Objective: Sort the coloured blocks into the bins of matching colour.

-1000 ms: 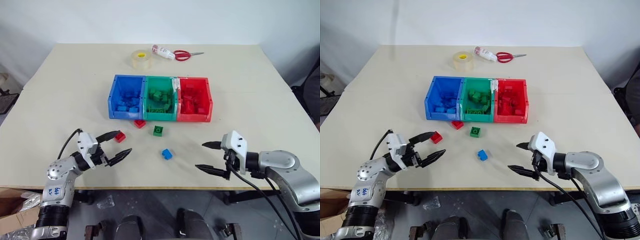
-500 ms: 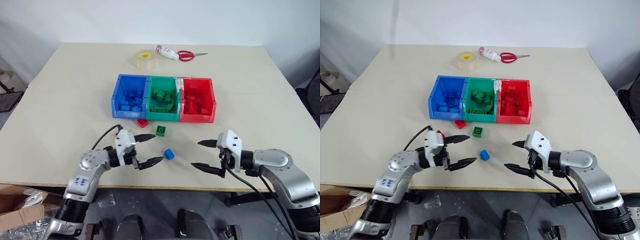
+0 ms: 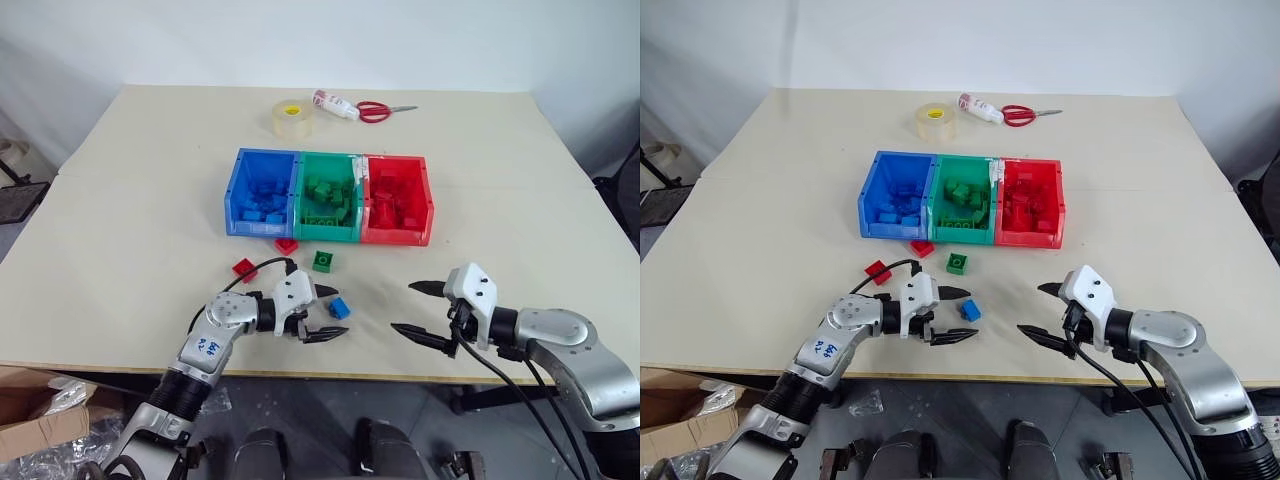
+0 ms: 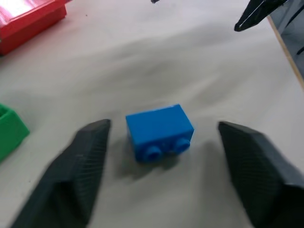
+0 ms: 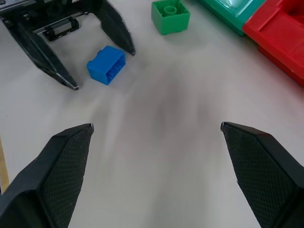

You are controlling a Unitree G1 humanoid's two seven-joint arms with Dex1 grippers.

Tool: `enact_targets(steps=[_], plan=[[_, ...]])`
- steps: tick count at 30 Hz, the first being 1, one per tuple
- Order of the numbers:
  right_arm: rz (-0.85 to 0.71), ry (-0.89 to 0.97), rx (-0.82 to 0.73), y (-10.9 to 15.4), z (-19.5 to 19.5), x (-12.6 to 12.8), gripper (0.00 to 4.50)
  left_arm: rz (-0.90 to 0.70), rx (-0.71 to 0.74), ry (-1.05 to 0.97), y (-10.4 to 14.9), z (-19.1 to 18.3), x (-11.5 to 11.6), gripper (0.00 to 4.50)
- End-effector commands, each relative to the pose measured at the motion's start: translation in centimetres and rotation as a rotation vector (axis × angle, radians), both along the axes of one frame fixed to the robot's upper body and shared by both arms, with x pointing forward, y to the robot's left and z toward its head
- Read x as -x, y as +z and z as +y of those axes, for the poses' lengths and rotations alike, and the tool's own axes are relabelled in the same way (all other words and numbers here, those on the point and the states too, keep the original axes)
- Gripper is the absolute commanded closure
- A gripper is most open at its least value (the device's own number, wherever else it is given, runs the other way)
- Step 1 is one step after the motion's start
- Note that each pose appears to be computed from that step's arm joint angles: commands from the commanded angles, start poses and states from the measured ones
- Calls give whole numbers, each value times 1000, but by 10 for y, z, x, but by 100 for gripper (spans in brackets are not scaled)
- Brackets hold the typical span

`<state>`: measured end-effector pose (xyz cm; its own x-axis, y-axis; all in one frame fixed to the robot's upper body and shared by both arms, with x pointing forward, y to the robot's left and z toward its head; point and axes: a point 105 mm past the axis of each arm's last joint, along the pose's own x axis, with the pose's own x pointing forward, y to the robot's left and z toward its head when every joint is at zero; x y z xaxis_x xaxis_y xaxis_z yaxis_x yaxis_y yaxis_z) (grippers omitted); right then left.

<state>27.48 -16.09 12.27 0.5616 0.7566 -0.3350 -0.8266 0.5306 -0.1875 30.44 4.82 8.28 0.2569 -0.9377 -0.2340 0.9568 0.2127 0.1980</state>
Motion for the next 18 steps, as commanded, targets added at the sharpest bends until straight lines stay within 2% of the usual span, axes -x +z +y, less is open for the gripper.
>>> enact_targets(steps=[1, 3, 4, 9, 12, 18], plan=[[-57, 8, -6, 14, 0, 3, 0, -26, 12, -22, 6, -3, 1, 221], [-68, 11, -13, 17, -1, 1, 0, -26, 18, -6, 6, -2, -1, 280], [-74, 15, -20, 18, -1, 1, 0, -26, 25, 1, 7, -2, -2, 294], [-95, 45, -68, 24, -1, -1, 0, -51, 68, 20, 18, -1, -5, 294], [-103, 61, -77, 25, -1, -1, 0, -95, 175, 111, 47, 10, -13, 294], [-109, 66, -82, 27, 0, -8, 0, -229, 275, 344, 107, 51, -33, 294]])
